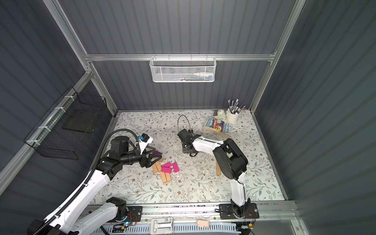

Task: Assemble the letter k with building blocks
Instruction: Place the building block at the center of the board, then pick up the building block from the center of the board.

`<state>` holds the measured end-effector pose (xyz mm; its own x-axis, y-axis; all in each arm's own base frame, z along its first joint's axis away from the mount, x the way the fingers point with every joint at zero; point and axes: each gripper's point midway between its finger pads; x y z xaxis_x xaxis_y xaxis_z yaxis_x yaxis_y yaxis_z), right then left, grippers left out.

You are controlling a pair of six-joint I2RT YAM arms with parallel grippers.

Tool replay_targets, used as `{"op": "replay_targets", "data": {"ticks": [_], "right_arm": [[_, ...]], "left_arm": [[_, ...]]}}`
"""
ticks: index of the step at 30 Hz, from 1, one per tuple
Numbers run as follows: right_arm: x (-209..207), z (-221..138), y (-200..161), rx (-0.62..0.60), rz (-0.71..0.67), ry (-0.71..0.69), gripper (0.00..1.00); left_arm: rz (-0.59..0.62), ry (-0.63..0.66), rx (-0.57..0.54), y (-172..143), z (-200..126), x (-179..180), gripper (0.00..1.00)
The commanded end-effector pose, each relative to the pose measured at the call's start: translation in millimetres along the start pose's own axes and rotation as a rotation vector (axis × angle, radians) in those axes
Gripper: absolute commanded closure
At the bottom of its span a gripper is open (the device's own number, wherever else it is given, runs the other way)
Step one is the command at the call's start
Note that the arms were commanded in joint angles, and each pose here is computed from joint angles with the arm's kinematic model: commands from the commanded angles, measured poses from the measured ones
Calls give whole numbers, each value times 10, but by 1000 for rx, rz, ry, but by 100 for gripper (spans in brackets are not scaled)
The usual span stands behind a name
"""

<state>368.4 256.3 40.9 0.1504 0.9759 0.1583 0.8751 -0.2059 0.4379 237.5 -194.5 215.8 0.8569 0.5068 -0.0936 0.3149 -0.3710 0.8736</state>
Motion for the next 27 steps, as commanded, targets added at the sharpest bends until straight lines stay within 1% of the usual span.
{"op": "replay_targets", "data": {"ticks": [1,3,4,6,8,10,12,15,17,23,27], "right_arm": [[44,-413,140,-63,29,80,47],[26,-576,127,-84,27,104,46],[10,-654,112,-89,27,113,46],[4,-790,55,-94,21,145,44],[-4,-898,-31,-85,11,179,43],[-37,-967,-77,-89,3,190,42],[-83,-1012,-78,-104,5,188,42],[-165,-1063,-91,-116,1,167,41],[-180,-1089,-104,-118,-15,155,39],[-132,-1157,-187,-118,-80,129,36],[-66,-1186,-269,-98,-108,137,34]], "left_arm": [[-156,147,79,-130,24,278,26],[-275,254,135,-227,6,467,32],[-319,277,156,-264,9,507,33],[-477,355,212,-418,16,622,37],[-593,378,264,-578,56,637,37],[-669,446,326,-765,46,700,39],[-680,534,377,-912,-5,809,40],[-677,705,455,-1078,-91,1069,43],[-694,766,495,-1140,-53,1202,43],[-836,772,558,-1291,338,1390,43],[-924,785,585,-1402,511,1451,42]]}}
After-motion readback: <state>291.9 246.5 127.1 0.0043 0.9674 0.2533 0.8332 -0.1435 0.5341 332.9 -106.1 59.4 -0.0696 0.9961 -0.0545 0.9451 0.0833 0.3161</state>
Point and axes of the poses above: each gripper's point midway between its finger pads, its own z axis out along the fingers, its own x axis along the line the jaws close on, y = z × x, and after that the axes turned 12 degrees about z, right-handed
